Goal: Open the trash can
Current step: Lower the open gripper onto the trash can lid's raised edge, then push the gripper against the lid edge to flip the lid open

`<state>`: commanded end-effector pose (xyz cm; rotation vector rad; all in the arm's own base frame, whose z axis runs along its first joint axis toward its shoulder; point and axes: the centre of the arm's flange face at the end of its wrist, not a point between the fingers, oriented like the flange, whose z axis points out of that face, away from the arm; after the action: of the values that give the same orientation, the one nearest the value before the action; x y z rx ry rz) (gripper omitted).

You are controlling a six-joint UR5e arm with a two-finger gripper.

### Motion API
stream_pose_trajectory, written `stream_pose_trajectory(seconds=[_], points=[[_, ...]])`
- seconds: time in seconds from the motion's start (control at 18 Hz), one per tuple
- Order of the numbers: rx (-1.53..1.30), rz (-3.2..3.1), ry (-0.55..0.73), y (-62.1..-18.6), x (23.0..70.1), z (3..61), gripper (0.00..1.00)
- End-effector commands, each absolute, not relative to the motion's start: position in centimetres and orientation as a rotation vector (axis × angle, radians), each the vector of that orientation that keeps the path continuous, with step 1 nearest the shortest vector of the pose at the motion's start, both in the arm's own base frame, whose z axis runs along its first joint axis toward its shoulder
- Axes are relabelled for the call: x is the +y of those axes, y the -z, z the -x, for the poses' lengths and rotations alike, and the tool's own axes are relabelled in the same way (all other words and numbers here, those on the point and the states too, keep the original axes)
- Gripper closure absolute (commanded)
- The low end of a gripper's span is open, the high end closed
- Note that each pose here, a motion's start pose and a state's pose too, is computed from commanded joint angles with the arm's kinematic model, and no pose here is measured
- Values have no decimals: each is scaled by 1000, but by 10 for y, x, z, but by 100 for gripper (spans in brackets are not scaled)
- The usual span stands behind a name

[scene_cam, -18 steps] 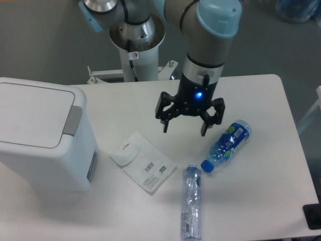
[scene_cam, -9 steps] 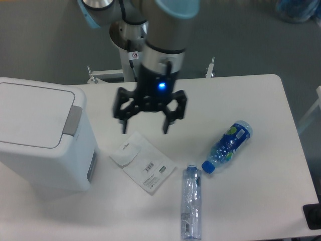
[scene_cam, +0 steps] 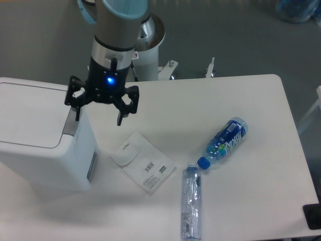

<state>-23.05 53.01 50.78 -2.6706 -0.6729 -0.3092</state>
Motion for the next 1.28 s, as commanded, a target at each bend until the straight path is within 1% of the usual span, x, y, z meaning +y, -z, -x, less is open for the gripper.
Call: stream_pose_trajectory(seconds=[0.17, 0.39, 0.56, 0.78, 1.28], points=[[-674, 2676, 308, -497, 543, 242, 0], [-675, 2669, 311, -495, 561, 257, 0], [-687, 2686, 329, -487, 552, 252, 0], [-685, 2682, 330, -492, 540, 241, 0], [-685, 2694, 331, -486, 540, 238, 0]])
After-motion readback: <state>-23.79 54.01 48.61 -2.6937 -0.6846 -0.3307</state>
